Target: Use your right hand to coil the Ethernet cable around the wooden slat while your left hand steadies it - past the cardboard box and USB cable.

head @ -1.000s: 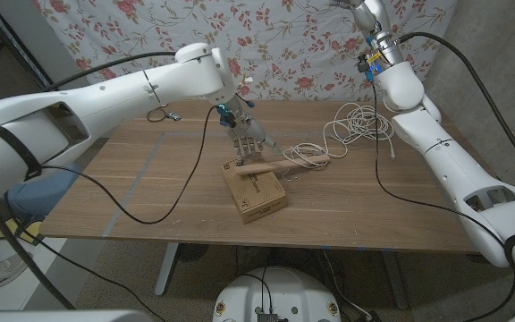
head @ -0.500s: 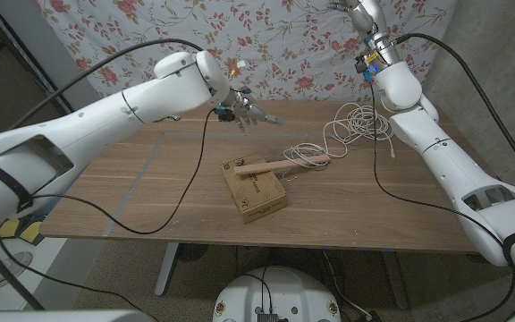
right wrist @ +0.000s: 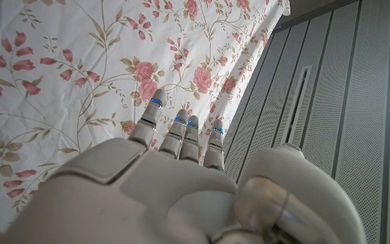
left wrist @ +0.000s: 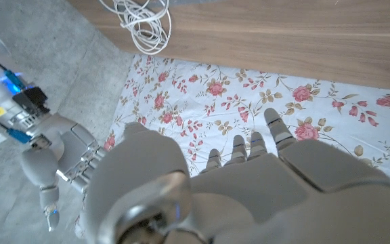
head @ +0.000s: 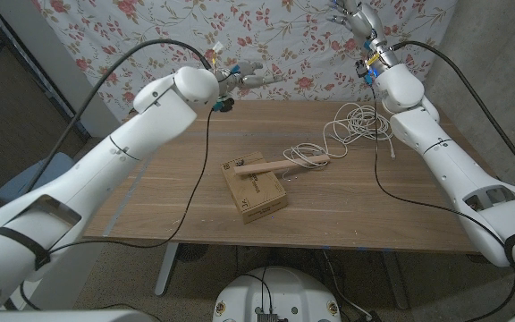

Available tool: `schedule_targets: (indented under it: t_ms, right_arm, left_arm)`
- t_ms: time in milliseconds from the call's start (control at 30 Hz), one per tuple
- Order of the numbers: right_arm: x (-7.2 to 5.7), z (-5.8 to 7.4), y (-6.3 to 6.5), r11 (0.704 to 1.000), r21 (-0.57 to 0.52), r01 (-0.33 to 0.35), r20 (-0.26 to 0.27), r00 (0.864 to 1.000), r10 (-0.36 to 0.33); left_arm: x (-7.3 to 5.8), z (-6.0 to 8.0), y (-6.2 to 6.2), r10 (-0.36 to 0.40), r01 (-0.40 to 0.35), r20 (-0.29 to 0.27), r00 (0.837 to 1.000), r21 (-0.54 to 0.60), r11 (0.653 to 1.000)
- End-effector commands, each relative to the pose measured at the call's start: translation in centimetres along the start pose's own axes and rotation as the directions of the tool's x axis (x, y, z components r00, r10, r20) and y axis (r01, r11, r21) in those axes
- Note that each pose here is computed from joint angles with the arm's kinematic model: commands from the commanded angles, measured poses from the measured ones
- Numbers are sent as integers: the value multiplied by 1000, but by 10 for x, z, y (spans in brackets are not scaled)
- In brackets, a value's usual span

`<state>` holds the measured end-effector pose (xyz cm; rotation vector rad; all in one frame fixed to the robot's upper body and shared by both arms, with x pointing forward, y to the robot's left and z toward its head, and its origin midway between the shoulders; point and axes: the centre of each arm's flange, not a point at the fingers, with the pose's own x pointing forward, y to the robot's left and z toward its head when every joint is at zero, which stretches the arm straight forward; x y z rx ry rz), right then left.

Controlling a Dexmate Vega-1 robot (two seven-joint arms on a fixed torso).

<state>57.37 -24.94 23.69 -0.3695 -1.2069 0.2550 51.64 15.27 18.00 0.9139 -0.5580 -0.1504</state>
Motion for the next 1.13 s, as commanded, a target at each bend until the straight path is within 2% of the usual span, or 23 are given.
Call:
schedule_targets:
  t_ms: [33, 67, 100, 133, 233, 467, 633, 767, 867, 1033, 1133]
  right_arm:
    - [-5, -31, 5, 978, 199, -64, -106, 991, 86]
    - [-6, -33, 5, 973, 220, -66, -111, 990, 92]
    - [-6, -33, 5, 973, 221, -67, -111, 989, 93]
    - [-9, -39, 6, 964, 258, -61, -119, 988, 95]
    - [-14, -49, 8, 946, 322, -47, -133, 987, 94]
    - [-32, -71, 10, 915, 404, 4, -191, 978, 80]
    - [-51, -86, 3, 897, 437, 68, -236, 971, 41]
    - [-72, -98, -6, 888, 437, 142, -290, 957, -10]
    - [-88, -107, -7, 872, 444, 205, -317, 946, -61]
    - [-103, -115, -2, 862, 435, 261, -338, 934, -113]
    - [-104, -115, 1, 858, 441, 264, -329, 937, -119]
  left_arm:
    - [-5, -32, 10, 166, -64, 309, 936, -315, 947]
    - [-4, -34, 11, 168, -50, 334, 927, -334, 941]
    - [-4, -34, 11, 168, -49, 337, 926, -334, 941]
    - [-1, -39, 12, 175, -23, 380, 908, -374, 927]
    - [4, -46, 13, 175, 26, 437, 882, -417, 908]
    - [14, -62, 16, 184, 122, 529, 828, -492, 862]
    - [15, -69, 23, 196, 141, 575, 794, -488, 862]
    - [15, -74, 26, 205, 166, 602, 772, -502, 848]
    - [18, -80, 26, 211, 186, 605, 767, -525, 830]
    - [28, -97, 21, 212, 187, 562, 800, -569, 800]
    - [34, -107, 18, 222, 192, 550, 805, -596, 779]
